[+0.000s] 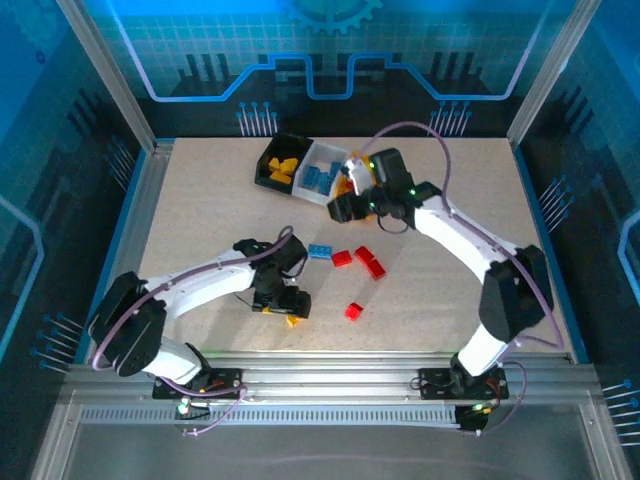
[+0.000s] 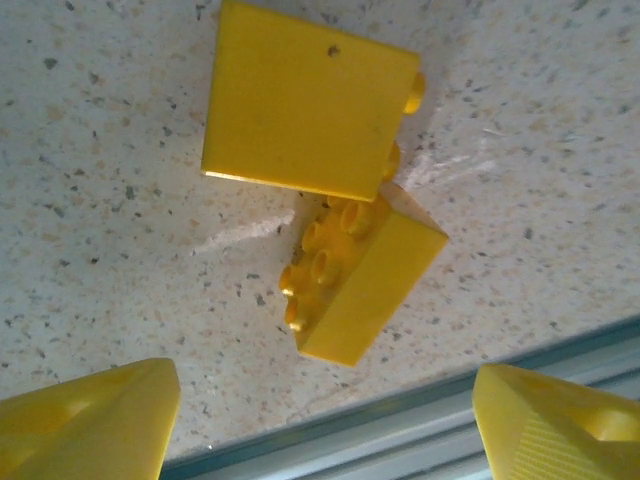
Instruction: Sort the legos into containers by color
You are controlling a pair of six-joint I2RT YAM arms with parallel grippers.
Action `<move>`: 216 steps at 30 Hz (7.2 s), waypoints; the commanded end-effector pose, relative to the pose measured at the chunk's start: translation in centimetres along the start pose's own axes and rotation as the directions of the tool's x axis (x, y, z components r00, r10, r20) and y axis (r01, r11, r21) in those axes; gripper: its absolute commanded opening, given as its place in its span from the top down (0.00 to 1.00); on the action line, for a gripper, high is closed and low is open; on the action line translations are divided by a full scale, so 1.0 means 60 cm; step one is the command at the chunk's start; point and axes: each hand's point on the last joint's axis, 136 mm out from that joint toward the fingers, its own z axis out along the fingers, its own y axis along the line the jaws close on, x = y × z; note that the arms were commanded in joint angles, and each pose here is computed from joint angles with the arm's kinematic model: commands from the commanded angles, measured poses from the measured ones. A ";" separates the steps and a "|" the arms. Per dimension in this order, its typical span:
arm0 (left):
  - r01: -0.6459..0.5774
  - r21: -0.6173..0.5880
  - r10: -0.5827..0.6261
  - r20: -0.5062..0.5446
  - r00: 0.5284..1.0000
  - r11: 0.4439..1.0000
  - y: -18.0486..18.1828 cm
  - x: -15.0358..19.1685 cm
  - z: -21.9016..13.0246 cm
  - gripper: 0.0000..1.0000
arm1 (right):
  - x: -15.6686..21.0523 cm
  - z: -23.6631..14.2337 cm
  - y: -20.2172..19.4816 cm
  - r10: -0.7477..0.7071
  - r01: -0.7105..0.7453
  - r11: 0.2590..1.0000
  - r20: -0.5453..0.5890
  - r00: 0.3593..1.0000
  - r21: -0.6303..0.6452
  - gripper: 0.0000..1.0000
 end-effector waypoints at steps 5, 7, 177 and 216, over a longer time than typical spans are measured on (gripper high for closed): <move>-0.111 -0.068 0.112 0.009 0.994 0.992 -0.025 -0.038 0.029 0.31 | 0.054 -0.073 0.021 -0.023 0.022 0.999 0.033 0.999 0.033 0.42; -0.130 -0.080 0.129 -0.015 0.992 0.988 -0.029 -0.037 0.043 0.35 | 0.064 -0.085 0.017 -0.016 0.014 0.999 0.038 0.999 0.048 0.41; 0.426 0.726 -0.775 0.230 0.589 0.539 0.215 -0.730 -0.237 0.41 | 0.167 -0.091 -0.052 0.528 -0.511 0.830 -0.019 0.849 0.224 0.00; 0.408 0.537 -0.580 0.198 0.790 0.739 0.096 -0.245 -0.197 0.28 | 0.294 0.034 -0.137 0.254 0.077 0.895 -0.643 0.723 0.440 0.42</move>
